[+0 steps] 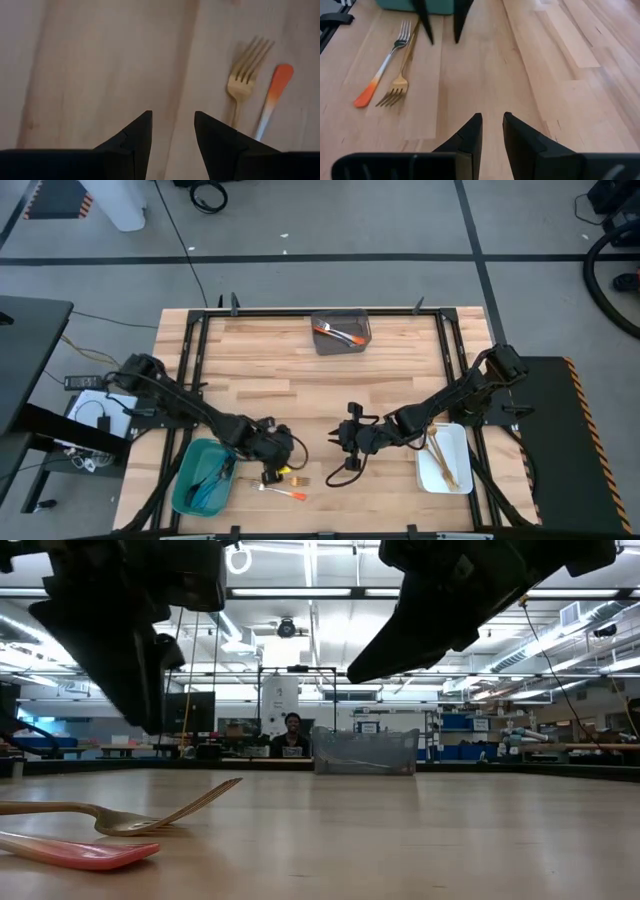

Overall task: Sort silverware by color (type)
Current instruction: Put the gold fork into the white bin

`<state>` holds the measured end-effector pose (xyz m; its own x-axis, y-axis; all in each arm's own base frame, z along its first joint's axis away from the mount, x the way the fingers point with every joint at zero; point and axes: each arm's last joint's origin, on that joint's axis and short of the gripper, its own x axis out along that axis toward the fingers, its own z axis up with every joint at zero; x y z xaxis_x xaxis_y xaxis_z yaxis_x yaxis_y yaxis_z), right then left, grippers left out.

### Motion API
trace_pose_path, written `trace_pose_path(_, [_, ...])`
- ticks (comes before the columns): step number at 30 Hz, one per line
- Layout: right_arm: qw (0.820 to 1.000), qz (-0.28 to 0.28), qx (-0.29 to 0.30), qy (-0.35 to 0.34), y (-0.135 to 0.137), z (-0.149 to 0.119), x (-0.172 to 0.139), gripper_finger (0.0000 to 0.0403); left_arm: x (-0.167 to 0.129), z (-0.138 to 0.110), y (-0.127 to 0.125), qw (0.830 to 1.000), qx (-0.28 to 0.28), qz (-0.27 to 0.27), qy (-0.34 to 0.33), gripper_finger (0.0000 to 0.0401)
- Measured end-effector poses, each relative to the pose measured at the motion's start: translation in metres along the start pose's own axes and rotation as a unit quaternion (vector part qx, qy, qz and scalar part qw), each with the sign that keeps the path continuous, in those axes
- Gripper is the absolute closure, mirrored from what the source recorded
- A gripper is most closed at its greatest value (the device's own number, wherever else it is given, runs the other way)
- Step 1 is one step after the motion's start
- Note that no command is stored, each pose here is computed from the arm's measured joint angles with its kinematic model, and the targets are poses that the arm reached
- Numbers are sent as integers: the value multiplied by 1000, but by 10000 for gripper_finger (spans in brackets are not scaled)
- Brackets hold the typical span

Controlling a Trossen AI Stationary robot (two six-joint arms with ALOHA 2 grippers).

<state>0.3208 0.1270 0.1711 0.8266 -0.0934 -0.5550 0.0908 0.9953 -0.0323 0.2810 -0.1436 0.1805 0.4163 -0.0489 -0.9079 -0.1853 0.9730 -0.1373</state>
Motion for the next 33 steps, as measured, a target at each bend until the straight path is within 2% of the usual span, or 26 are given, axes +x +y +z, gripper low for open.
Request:
trace_pose_path(4, [1000, -11, 0, -6, -1, 1, 0, 318, 2, 11, -15, 999, 24, 6, 29, 246])
trace_pose_path(9, [1000, -15, -6, -6, -1, 1, 0, 318, 5, 19, -30, 998, 32, -20, 45, 246])
trace_pose_path(20, [1000, -24, -16, -6, -2, -3, 0, 318, 13, 8, -45, 997, 15, -40, 61, 246])
trace_pose_path(26, [999, -22, -27, -18, -2, 0, 0, 318, 28, 2, -48, 997, -5, -27, 78, 246])
trace_pose_path(33, [998, -22, -46, -24, -2, 1, 1, 318, 31, -1, -56, 997, -22, -19, 74, 252])
